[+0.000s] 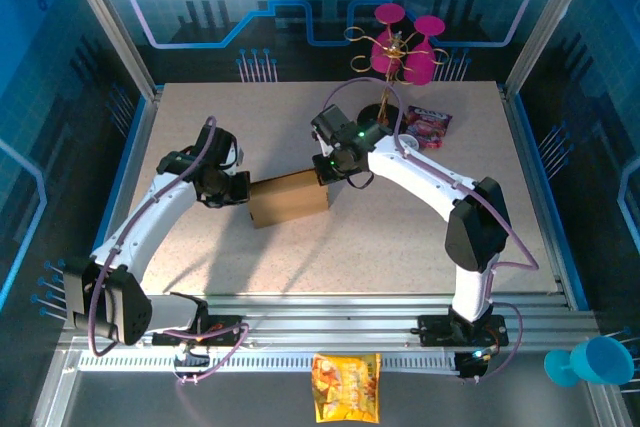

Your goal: Fold the paper box

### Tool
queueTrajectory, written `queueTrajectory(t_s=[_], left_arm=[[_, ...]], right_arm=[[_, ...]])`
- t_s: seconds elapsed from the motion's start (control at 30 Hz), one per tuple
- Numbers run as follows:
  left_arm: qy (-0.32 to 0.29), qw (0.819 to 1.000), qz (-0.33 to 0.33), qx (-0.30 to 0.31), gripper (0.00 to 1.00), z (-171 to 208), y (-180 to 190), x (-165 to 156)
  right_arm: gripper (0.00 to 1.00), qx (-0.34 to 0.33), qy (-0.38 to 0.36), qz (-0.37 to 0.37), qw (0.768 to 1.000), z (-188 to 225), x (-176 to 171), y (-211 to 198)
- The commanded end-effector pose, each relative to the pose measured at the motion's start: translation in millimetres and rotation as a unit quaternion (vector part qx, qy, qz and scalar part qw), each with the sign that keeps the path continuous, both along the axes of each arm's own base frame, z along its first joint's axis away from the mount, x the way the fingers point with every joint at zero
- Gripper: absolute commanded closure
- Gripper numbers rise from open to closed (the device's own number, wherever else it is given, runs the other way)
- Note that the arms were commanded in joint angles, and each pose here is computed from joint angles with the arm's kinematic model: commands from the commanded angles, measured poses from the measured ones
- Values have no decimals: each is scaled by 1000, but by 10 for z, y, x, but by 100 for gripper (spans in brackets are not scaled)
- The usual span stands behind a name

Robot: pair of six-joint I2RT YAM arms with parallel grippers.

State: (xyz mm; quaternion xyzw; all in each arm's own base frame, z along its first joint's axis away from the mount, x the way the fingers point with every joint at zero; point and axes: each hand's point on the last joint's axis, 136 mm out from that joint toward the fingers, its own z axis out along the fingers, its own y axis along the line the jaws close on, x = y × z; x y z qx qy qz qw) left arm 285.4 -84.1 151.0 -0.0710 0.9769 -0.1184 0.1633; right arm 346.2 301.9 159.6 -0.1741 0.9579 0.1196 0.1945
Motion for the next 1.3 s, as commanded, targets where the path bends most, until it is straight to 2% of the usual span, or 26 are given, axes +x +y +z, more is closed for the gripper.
queueTrajectory(t_s=[0.0, 0.23, 0.43, 0.53, 0.63, 0.77, 0.83, 0.9, 0.97, 1.03, 1.27], left_arm=[[68, 996, 22, 46, 100, -276, 171, -238], [69, 996, 26, 55, 100, -273, 201, -230], [65, 996, 21, 52, 100, -239, 177, -180], [67, 996, 18, 54, 100, -239, 172, -176], [66, 996, 14, 53, 100, -233, 156, -169], [66, 996, 11, 54, 100, -233, 132, -166], [65, 996, 11, 54, 100, -228, 122, -163], [64, 996, 9, 55, 100, -223, 112, -161], [64, 996, 9, 56, 100, -221, 109, -160], [66, 996, 9, 58, 100, -227, 109, -166], [61, 996, 7, 60, 100, -197, 95, -144]], right_arm=[[95, -23, 51, 10, 998, -61, -209, -70], [70, 35, 66, -11, 997, 277, -221, -1], [60, 105, 79, -57, 990, 554, -283, 30], [54, 155, 85, -109, 978, 693, -220, 11], [45, 239, 112, -187, 946, 788, -96, 21], [37, 353, 189, -298, 866, 720, 4, 120], [29, 402, 222, -331, 824, 687, 54, 221], [25, 433, 249, -349, 793, 664, 114, 308], [24, 451, 275, -359, 769, 631, 168, 387], [24, 455, 287, -364, 760, 604, 202, 430], [25, 405, 321, -399, 757, 281, 77, 330]])
